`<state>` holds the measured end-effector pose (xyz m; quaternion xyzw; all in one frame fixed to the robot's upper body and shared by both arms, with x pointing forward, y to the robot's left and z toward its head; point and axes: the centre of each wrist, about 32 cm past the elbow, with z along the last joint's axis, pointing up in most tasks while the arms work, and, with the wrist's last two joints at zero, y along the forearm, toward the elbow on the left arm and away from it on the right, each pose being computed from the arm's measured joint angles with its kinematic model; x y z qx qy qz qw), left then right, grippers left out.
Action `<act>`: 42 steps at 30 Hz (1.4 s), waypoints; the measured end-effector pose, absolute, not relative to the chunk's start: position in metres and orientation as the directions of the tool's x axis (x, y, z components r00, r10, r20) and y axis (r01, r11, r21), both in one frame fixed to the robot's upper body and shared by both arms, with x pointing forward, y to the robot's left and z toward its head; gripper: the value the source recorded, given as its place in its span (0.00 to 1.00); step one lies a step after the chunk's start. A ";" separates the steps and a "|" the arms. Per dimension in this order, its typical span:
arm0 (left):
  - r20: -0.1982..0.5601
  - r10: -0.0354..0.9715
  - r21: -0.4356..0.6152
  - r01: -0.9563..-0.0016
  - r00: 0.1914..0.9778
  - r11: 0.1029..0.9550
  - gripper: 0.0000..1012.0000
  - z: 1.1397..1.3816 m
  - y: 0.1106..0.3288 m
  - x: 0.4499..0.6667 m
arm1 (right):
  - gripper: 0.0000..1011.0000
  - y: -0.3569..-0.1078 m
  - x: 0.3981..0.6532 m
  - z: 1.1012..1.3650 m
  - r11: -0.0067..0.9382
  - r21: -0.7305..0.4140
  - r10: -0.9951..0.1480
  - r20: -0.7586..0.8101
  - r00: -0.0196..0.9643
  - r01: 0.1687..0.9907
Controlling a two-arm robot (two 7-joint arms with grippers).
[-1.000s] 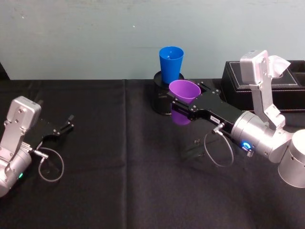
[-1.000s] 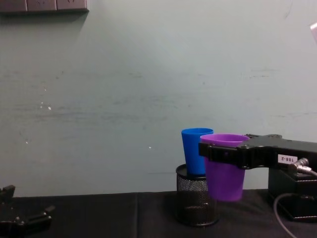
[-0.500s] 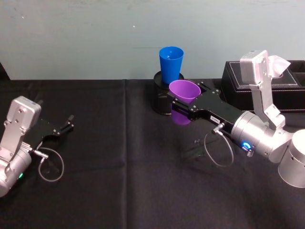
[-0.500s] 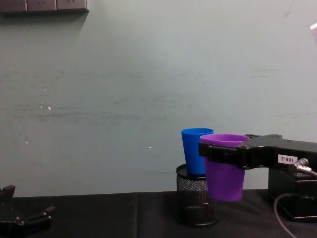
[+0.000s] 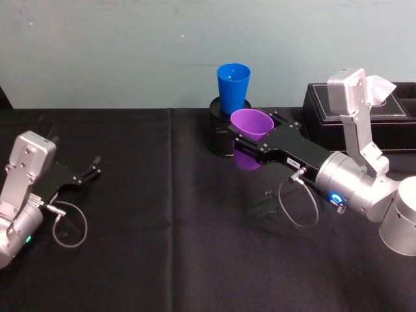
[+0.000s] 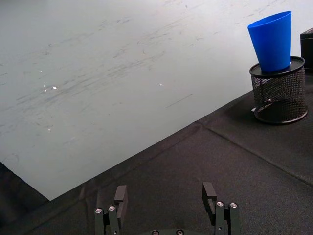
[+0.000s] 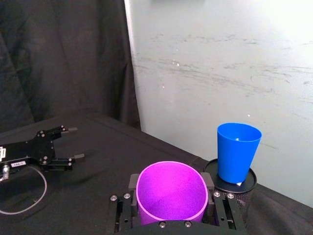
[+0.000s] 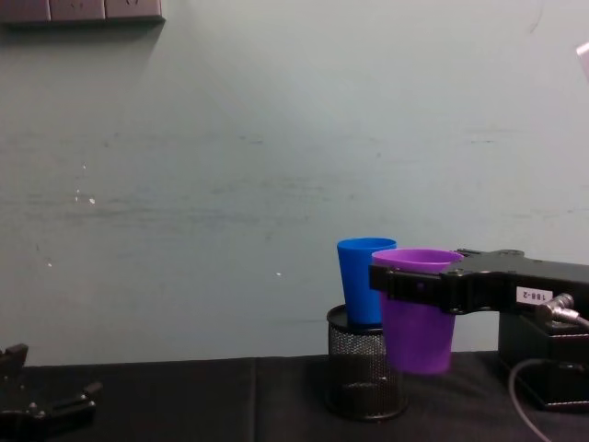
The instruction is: Pick up one cup with a gripper and tap it against the other cup.
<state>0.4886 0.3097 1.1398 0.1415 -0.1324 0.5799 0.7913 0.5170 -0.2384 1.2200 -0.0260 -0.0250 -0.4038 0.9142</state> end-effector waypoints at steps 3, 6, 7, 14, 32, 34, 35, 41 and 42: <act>0.374 0.880 0.070 -0.955 0.292 0.287 0.99 1.140 0.310 0.489 | 0.74 -0.238 0.517 1.220 0.673 -0.027 -0.737 0.067 0.673 0.739; 0.374 0.880 0.070 -0.955 0.292 0.287 0.99 1.140 0.310 0.489 | 0.74 -0.238 0.517 1.220 0.673 -0.027 -0.737 0.067 0.673 0.739; 0.374 0.880 0.070 -0.955 0.292 0.287 0.99 1.140 0.310 0.489 | 0.74 -0.238 0.517 1.220 0.673 -0.027 -0.737 0.067 0.673 0.739; 0.374 0.880 0.070 -0.955 0.292 0.287 0.99 1.140 0.310 0.489 | 0.74 -0.238 0.517 1.220 0.673 -0.027 -0.737 0.067 0.673 0.739; 0.374 0.880 0.070 -0.955 0.292 0.287 0.99 1.140 0.310 0.489 | 0.74 -0.238 0.517 1.220 0.673 -0.027 -0.737 0.067 0.673 0.739; 0.374 0.880 0.070 -0.955 0.292 0.287 0.99 1.140 0.310 0.489 | 0.74 -0.238 0.517 1.220 0.673 -0.027 -0.737 0.067 0.673 0.739; 0.374 0.880 0.070 -0.955 0.292 0.287 0.99 1.140 0.310 0.489 | 0.74 -0.238 0.517 1.220 0.673 -0.027 -0.737 0.067 0.673 0.739; 0.374 0.880 0.070 -0.955 0.292 0.287 0.99 1.140 0.310 0.489 | 0.74 -0.233 0.523 1.212 0.669 -0.044 -0.739 0.076 0.670 0.742; 0.374 0.880 0.070 -0.955 0.292 0.287 0.99 1.140 0.310 0.489 | 0.74 -0.231 0.527 1.209 0.665 -0.047 -0.741 0.081 0.666 0.745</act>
